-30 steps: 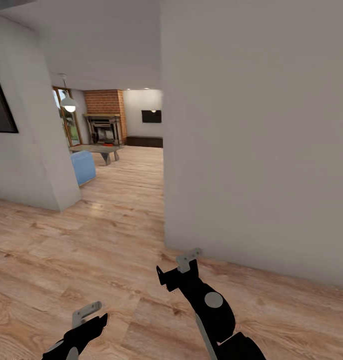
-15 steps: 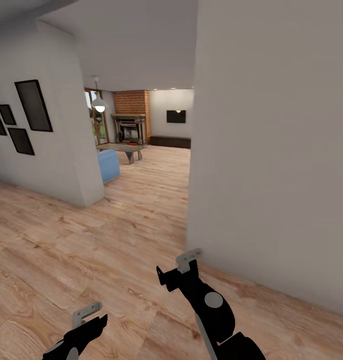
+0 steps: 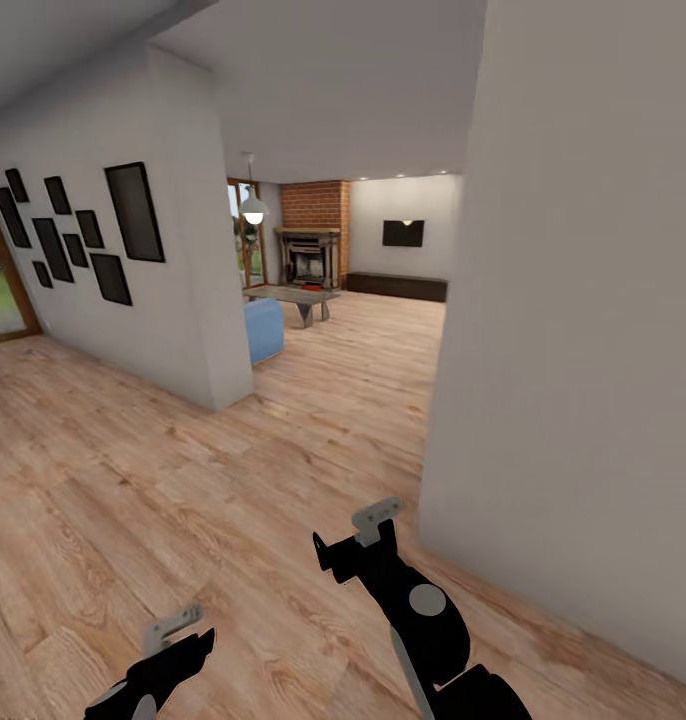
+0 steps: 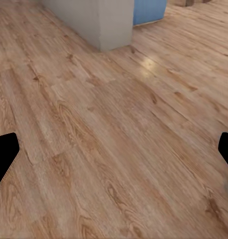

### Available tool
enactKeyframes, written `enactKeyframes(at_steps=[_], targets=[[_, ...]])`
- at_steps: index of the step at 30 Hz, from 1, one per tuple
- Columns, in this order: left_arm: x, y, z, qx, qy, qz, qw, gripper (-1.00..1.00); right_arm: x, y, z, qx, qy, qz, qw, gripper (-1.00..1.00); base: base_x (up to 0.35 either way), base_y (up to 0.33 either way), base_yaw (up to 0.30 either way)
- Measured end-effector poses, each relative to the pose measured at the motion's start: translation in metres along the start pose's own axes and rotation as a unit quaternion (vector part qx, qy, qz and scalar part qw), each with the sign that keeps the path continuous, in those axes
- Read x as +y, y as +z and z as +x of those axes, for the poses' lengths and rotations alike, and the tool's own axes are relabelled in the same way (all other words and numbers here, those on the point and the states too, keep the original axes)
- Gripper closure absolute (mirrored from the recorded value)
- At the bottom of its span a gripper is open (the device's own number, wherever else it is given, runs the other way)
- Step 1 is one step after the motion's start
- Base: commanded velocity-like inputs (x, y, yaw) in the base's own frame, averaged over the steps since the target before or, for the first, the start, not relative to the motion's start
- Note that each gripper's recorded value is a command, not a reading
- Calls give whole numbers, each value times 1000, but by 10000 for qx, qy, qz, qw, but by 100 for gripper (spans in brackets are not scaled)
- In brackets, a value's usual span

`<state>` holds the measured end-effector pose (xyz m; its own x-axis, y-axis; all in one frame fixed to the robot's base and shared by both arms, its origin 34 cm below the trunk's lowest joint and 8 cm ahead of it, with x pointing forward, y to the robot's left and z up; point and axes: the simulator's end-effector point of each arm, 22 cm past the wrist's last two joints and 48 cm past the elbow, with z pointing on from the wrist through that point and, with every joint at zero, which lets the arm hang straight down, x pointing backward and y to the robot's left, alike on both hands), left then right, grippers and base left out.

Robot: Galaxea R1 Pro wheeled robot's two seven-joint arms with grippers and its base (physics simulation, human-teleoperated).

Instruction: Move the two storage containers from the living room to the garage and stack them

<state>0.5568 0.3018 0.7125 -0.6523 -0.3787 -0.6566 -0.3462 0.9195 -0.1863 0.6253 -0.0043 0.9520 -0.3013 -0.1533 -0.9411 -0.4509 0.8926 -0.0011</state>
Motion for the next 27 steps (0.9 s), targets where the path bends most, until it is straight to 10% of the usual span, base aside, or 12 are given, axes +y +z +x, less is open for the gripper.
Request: enactKeyframes(at_steps=[12, 27], targets=[[2, 2, 6, 65, 2, -20, 10000, -100, 1, 0, 0, 6, 1, -19, 10000, -100, 337, 100, 284], [1, 3, 13, 137, 7, -14, 9999, -100, 1, 0, 1, 11, -10, -18, 10000, -100, 337, 81, 25]])
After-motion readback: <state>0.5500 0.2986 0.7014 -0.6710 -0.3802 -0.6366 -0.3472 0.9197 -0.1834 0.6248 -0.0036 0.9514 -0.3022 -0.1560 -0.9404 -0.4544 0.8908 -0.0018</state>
